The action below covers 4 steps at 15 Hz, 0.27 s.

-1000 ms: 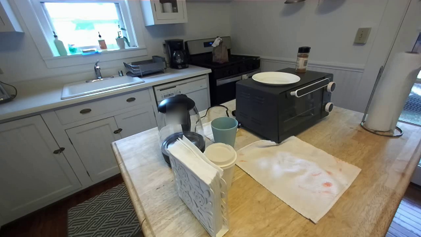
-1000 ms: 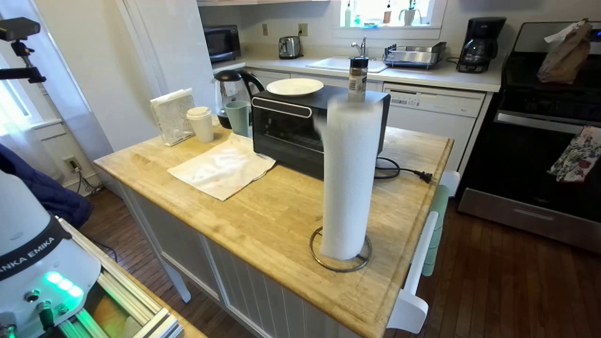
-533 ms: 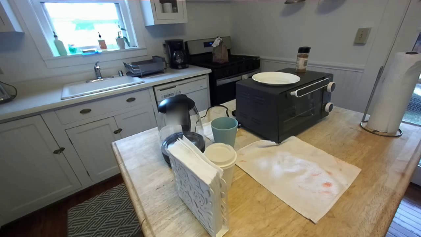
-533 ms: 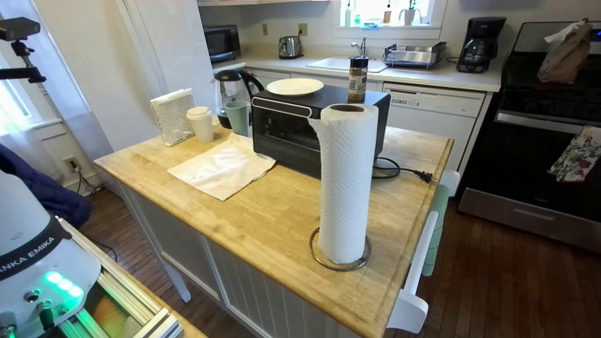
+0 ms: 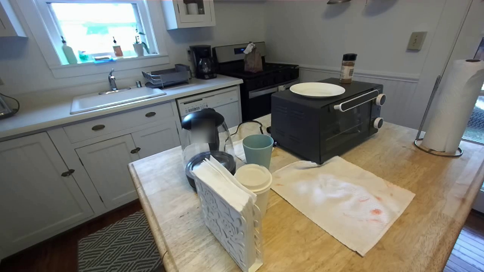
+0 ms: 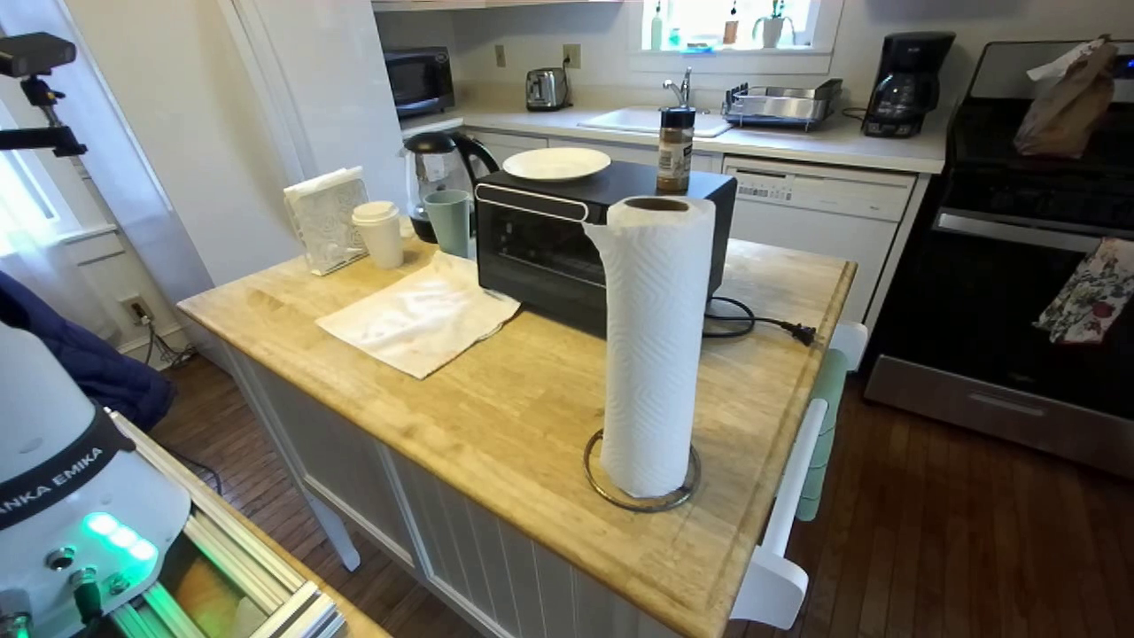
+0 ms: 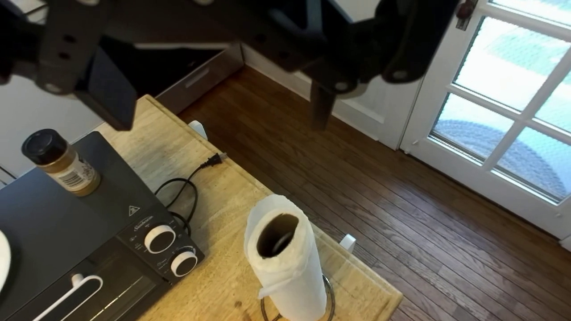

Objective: Put the paper towel roll on the silver stand

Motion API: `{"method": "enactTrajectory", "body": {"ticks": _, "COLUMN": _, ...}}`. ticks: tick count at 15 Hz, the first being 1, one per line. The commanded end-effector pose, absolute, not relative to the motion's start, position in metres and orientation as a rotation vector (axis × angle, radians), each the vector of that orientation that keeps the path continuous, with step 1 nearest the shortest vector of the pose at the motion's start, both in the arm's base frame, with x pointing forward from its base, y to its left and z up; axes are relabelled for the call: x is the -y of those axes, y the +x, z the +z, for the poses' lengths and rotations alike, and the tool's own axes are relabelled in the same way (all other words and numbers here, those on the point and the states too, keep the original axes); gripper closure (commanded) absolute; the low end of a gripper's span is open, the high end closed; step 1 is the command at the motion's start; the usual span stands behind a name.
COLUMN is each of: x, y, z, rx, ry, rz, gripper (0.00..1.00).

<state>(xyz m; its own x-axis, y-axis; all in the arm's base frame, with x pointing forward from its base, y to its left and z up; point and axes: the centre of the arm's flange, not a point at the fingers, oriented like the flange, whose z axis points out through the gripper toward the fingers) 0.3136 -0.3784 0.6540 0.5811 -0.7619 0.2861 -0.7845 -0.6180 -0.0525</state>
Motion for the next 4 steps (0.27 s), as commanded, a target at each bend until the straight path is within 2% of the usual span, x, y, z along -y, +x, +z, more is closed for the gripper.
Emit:
{"method": "enactTrajectory", "body": {"ticks": 1, "x": 0.3779, "y": 0.3121, "z": 0.6548, "rx": 1.336, "ry": 2.723, "rz": 0.432, "gripper": 0.00}}
{"method": "enactTrajectory", "body": {"ticks": 4, "x": 0.3776, "y": 0.3115, "z": 0.6550, "rx": 1.336, "ry": 2.724, "rz": 0.431, "gripper": 0.00}}
